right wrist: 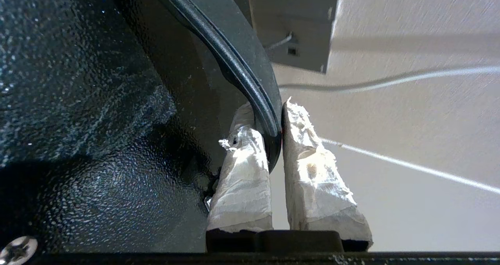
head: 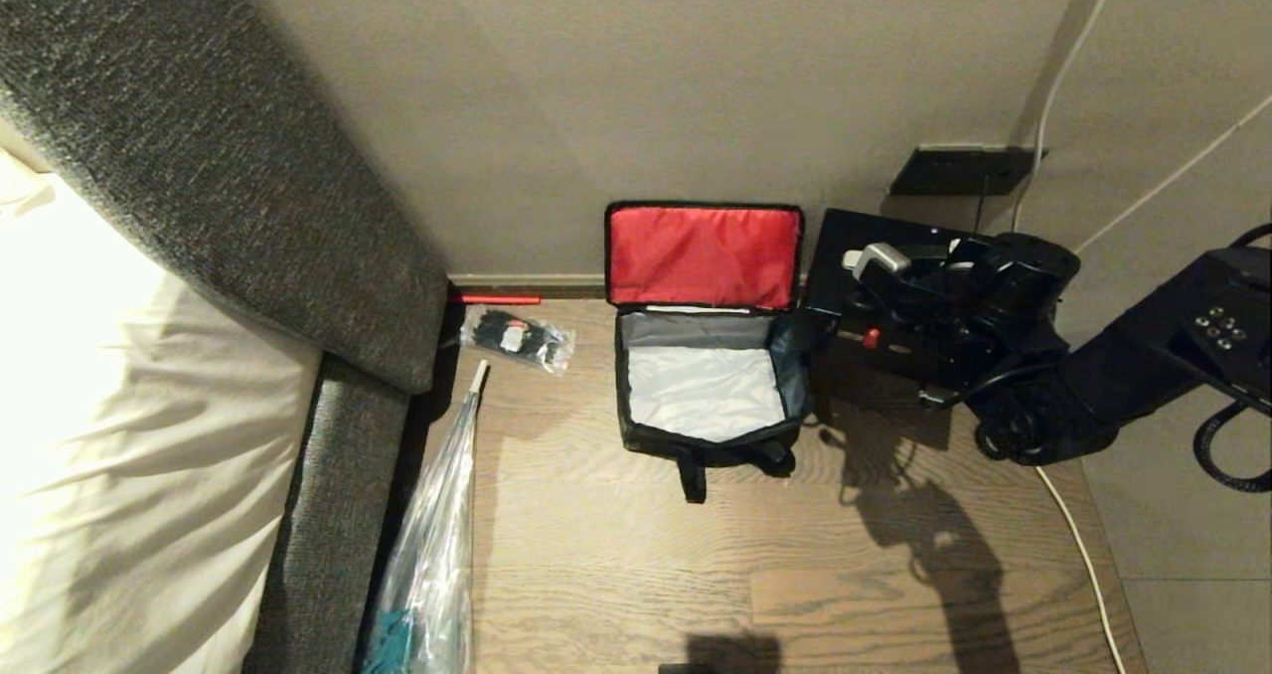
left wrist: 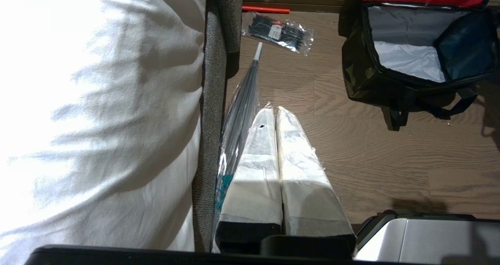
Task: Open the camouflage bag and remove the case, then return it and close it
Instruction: Release the handle
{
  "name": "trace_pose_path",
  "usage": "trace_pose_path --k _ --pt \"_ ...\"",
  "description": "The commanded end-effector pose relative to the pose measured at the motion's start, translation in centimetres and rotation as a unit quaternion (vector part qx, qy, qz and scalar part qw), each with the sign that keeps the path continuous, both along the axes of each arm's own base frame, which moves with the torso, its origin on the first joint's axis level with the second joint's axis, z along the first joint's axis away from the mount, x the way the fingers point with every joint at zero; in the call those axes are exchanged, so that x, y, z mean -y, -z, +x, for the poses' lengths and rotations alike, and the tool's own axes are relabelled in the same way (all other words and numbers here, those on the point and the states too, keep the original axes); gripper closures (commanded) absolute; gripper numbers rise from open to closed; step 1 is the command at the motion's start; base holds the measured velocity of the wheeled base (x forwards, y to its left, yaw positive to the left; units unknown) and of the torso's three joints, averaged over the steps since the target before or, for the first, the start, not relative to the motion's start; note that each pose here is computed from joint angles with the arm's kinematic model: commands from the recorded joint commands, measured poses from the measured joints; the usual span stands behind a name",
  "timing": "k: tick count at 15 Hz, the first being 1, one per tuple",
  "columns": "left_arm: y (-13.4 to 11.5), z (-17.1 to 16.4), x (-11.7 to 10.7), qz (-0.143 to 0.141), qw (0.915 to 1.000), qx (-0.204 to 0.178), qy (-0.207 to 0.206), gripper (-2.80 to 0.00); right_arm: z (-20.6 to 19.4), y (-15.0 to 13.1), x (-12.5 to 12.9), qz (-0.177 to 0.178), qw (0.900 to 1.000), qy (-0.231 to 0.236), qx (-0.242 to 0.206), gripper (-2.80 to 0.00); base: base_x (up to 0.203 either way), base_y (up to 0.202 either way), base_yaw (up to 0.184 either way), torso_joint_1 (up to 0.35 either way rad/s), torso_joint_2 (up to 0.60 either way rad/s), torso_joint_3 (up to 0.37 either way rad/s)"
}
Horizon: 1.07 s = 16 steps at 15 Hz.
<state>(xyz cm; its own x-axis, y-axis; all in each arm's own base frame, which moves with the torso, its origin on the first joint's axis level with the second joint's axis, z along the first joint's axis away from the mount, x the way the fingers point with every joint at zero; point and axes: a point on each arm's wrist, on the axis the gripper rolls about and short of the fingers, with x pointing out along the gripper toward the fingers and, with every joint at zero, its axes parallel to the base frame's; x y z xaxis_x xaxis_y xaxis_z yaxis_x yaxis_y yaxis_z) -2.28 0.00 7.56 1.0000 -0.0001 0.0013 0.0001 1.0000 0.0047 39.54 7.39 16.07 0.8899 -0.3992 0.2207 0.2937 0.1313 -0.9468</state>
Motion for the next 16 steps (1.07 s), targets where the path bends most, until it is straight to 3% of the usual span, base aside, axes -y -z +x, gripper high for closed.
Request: trace_pose_path --k 1,13,16 --pt "0.0 0.0 0.0 0.0 1.0 0.0 0.0 0.0 0.4 0.4 0.9 -0.001 1.0 0.013 -0.002 0.0 0.0 0.0 0.0 0.0 0.0 0.0" --pt "0.0 0.0 0.0 0.0 1.0 0.0 0.0 0.0 2.5 3.4 5.0 -0.002 0.997 0.065 -0.03 0.0 0.0 0.0 0.0 0.0 0.0 0.0" --pt "0.0 0.0 0.0 0.0 1.0 0.0 0.0 0.0 3.3 4.5 5.0 -0.003 0.997 0.066 -0.036 0.0 0.0 0.0 0.0 0.0 0.0 0.0"
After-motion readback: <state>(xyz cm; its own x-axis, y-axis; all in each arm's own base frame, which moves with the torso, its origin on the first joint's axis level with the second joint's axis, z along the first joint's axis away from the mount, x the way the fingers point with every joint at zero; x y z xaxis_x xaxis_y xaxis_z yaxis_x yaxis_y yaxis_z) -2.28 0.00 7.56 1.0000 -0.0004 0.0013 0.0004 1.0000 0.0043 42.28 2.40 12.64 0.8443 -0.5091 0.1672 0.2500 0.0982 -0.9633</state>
